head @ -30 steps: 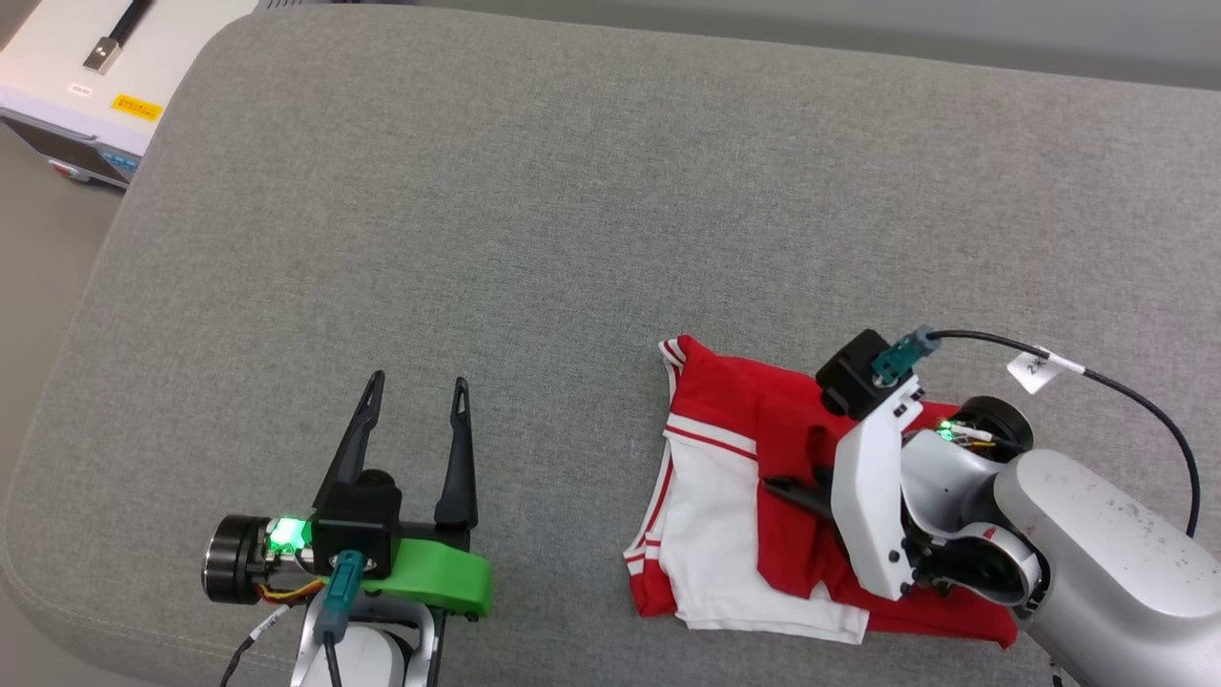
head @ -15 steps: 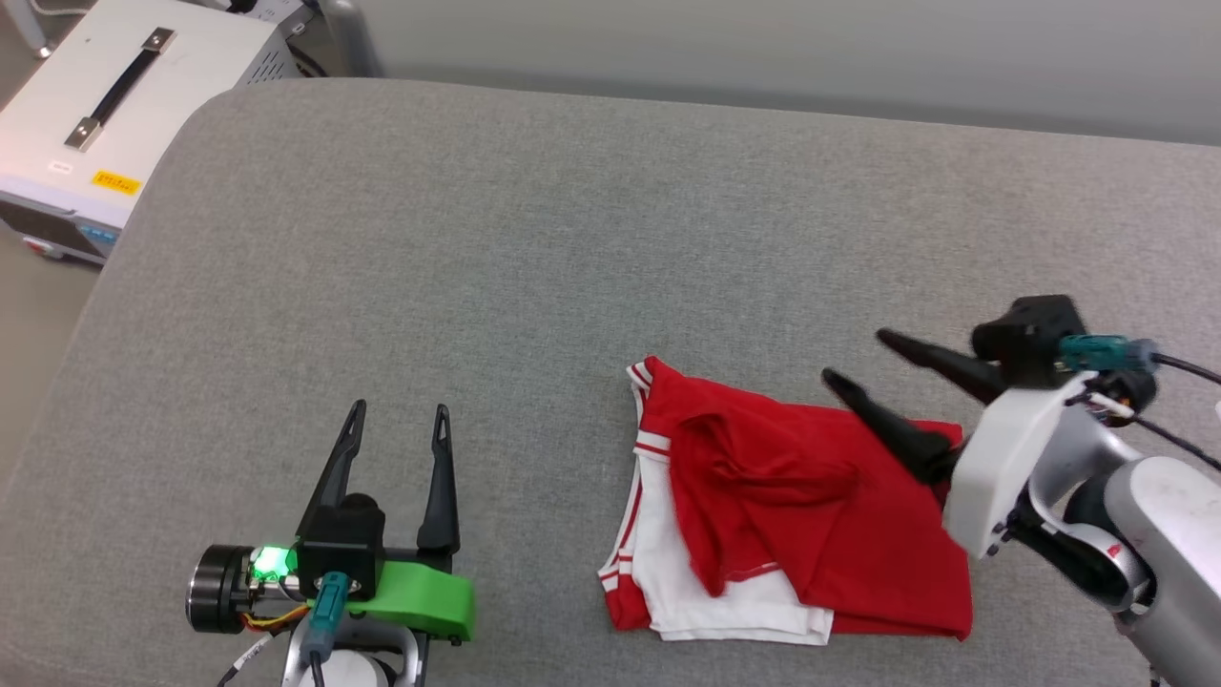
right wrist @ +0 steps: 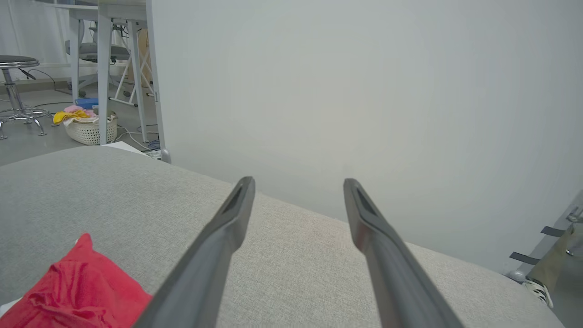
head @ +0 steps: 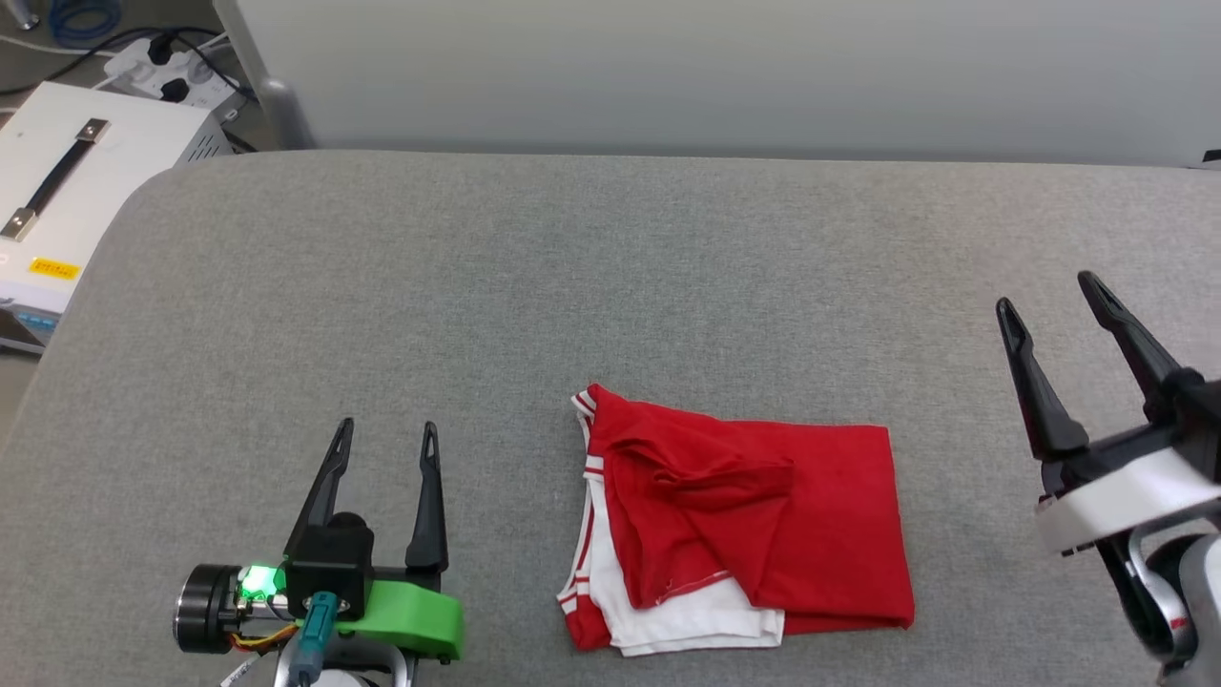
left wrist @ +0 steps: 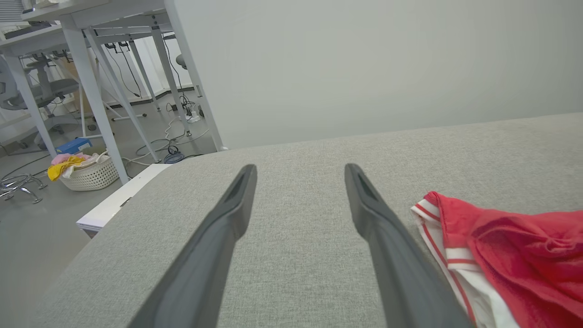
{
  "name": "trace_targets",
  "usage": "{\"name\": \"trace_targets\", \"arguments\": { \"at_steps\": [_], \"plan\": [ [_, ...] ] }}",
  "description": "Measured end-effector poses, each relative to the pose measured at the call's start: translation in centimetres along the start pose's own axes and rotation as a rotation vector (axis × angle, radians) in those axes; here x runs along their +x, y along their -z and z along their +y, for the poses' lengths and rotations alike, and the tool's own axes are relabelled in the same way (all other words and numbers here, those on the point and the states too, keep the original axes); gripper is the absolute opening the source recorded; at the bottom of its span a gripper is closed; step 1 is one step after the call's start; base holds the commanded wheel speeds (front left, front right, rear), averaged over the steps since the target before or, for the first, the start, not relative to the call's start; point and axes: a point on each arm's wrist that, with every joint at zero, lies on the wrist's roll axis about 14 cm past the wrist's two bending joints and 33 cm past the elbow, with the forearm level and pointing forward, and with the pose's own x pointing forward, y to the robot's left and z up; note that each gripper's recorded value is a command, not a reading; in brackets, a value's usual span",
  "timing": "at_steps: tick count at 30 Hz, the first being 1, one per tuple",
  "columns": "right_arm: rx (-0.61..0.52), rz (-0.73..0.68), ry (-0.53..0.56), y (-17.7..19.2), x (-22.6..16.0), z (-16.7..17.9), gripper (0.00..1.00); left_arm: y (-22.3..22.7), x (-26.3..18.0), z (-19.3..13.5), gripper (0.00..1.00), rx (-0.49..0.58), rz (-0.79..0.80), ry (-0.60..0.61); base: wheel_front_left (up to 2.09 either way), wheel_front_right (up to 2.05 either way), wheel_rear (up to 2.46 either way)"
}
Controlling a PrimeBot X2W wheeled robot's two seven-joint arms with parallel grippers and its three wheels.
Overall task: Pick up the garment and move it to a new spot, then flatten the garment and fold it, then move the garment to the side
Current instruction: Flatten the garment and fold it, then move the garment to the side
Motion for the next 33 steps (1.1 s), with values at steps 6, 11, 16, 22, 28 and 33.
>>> {"name": "trace_targets", "arguments": {
  "at_steps": [6, 11, 16, 22, 28, 33],
  "plan": [
    [0.019, -0.032, 0.107, 0.2, -3.3, -0.1, 1.0, -0.8, -0.3, -0.7, 1.0, -0.006, -0.024, 0.02, 0.0, 0.0, 0.0],
    [0.049, -0.012, 0.17, 1.0, -5.6, 0.1, 1.0, -1.0, -0.7, -0.9, 1.0, -0.005, -0.03, 0.029, 0.0, 0.0, 0.0],
    [0.087, -0.01, 0.217, 1.3, -7.0, 0.3, 1.0, -1.0, -1.3, -1.0, 1.0, -0.007, -0.027, 0.034, 0.0, 0.0, 0.0],
    [0.114, 0.001, 0.224, 1.8, -7.3, 0.8, 1.0, -0.8, -1.5, -0.9, 1.0, -0.007, -0.021, 0.033, 0.0, 0.0, 0.0],
    [0.115, 0.009, 0.217, 2.1, -7.1, 1.1, 1.0, -0.7, -1.6, -0.7, 1.0, -0.007, -0.016, 0.031, 0.0, 0.0, 0.0],
    [0.077, -0.007, 0.204, 1.5, -6.3, 0.0, 1.0, -0.3, -1.5, -0.6, 1.0, -0.006, -0.004, 0.027, 0.0, 0.0, 0.0]
  ]
}}
